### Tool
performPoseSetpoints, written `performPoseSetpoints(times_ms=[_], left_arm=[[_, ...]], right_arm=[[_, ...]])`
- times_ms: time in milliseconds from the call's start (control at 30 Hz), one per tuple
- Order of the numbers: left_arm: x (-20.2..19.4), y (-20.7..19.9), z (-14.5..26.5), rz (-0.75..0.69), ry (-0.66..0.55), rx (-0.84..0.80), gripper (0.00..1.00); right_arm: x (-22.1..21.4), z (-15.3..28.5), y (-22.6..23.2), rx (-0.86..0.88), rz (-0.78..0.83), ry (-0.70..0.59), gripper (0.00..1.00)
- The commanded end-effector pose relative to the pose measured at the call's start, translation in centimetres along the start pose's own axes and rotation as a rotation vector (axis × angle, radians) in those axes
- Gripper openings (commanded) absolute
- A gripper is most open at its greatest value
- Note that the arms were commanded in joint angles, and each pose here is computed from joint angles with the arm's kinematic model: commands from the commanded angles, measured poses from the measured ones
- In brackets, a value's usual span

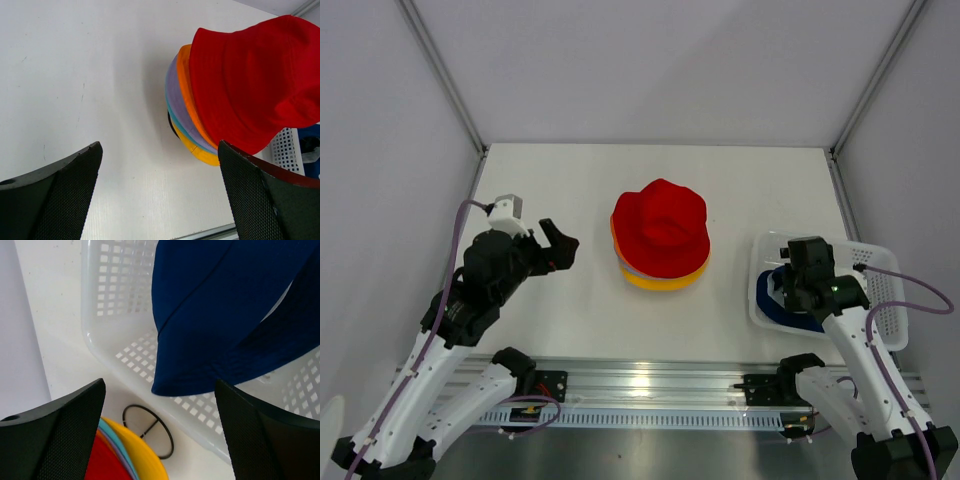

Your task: Stack the hats

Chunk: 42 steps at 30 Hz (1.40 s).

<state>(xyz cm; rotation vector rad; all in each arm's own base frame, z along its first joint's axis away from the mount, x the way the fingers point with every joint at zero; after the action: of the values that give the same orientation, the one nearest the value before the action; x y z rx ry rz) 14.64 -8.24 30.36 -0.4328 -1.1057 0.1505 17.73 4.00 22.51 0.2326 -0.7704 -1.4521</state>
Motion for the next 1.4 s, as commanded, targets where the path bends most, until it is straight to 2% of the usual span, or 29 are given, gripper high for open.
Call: performPoseSetpoints(times_ms=[0,100,133,167,200,233,300,400,467,533,600,633,700,733,767,800,833,867,900,1033,1067,1167,1200,1267,1367], left_arm=[[0.3,0.5,0.0,-0.031,-0.017,0.029,0.99],[0.5,0.6,0.1,-0.041,-0.021,0.034,0.99],[0.5,0.6,0.0,-0.042,-0.021,0.041,0.99],[0.6,0.6,0.0,-0.046,-0.022,0.042,0.99],[0.6,0.6,0.0,-0.045,-0.022,0.045,0.99],[0.5,0.7,-0.2,-0.048,-0.016,0.05,0.99],[0.4,0.8,-0.3,-0.049,-0.007,0.059,1.0],[0.3,0.9,-0.5,-0.049,-0.005,0.063,0.99],[0.3,0.9,-0.8,-0.054,-0.002,0.067,0.99],[0.7,0.8,-0.9,-0.055,-0.011,0.067,1.0],[1.0,0.7,-1.2,-0.062,-0.012,0.073,0.99],[1.3,0.6,-1.2,-0.061,-0.021,0.072,1.0],[1.4,0.6,-1.5,-0.062,-0.021,0.075,0.99],[1.5,0.5,-1.6,-0.061,-0.02,0.07,0.99],[1.8,0.4,-1.6,-0.059,-0.023,0.066,1.0],[1.8,0.3,-1.8,-0.057,-0.018,0.07,1.0],[1.8,0.3,-1.9,-0.055,-0.014,0.07,0.99],[2.1,0.2,-1.9,-0.049,-0.022,0.066,0.99],[2.1,0.2,-2.0,-0.047,-0.02,0.068,1.0],[2.6,0.2,-2.4,-0.036,-0.017,0.059,0.99],[2.6,0.2,-2.5,-0.036,-0.011,0.064,0.99],[2.9,0.3,-2.8,-0.014,-0.009,0.077,1.0],[2.9,0.4,-2.9,-0.005,-0.009,0.084,1.0],[2.8,0.4,-3.3,0.02,-0.004,0.074,0.99],[2.5,0.8,-4.2,0.053,0.014,0.089,1.0]], right_arm=[[0.2,-1.5,1.3,0.057,-0.083,-0.089,0.91],[-0.1,-2.6,1.4,0.011,-0.034,-0.117,0.84],[-0.1,-2.9,1.4,-0.012,-0.02,-0.128,0.78],[0.0,-2.9,1.5,-0.016,-0.01,-0.135,0.68],[0.1,-3.0,1.6,-0.016,0.005,-0.147,0.52],[0.4,-2.9,1.6,-0.023,0.033,-0.165,0.21],[1.3,-2.5,2.0,-0.027,0.048,-0.189,0.0],[2.6,-0.8,3.3,0.015,0.13,-0.205,0.0],[3.0,0.5,4.4,0.077,0.212,-0.168,0.0],[3.3,3.4,8.0,0.29,0.262,-0.099,0.0],[3.4,4.9,10.8,0.411,0.407,-0.076,0.0],[3.9,7.8,13.5,0.536,0.447,-0.028,0.0],[4.0,9.6,16.1,0.634,0.64,0.01,0.0],[2.6,8.9,17.9,0.659,0.741,0.115,0.0],[3.2,12.8,20.6,0.793,0.783,0.105,0.0],[2.9,13.2,21.1,0.803,0.903,0.118,0.0],[1.5,11.9,22.9,0.799,0.973,0.169,0.0],[1.9,15.1,24.8,0.913,0.995,0.132,0.0],[1.6,15.3,25.6,0.948,1.047,0.133,0.0],[-1.8,16.9,29.9,1.231,1.044,0.233,0.0],[-2.7,17.0,31.4,1.319,1.023,0.211,0.0],[-5.3,18.2,33.3,1.503,0.984,0.233,0.0],[-6.5,18.6,33.3,1.559,0.994,0.278,0.0],[-7.9,18.9,33.9,1.647,0.98,0.322,0.0],[-10.6,17.8,34.5,1.656,0.929,0.483,0.0]])
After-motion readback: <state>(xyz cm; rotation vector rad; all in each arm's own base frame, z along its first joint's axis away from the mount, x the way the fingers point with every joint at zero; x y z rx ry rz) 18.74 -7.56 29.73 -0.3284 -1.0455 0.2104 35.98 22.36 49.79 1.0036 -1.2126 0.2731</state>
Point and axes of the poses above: each gripper's point midway between its finger pads, its own z axis back along the fingers, its own y axis along the line the jaws close on, x = y × z, the point moved 9 cm from there along z, back along the fingers, and after that the axes turned 1 degree about z, right-handed, at the moved point
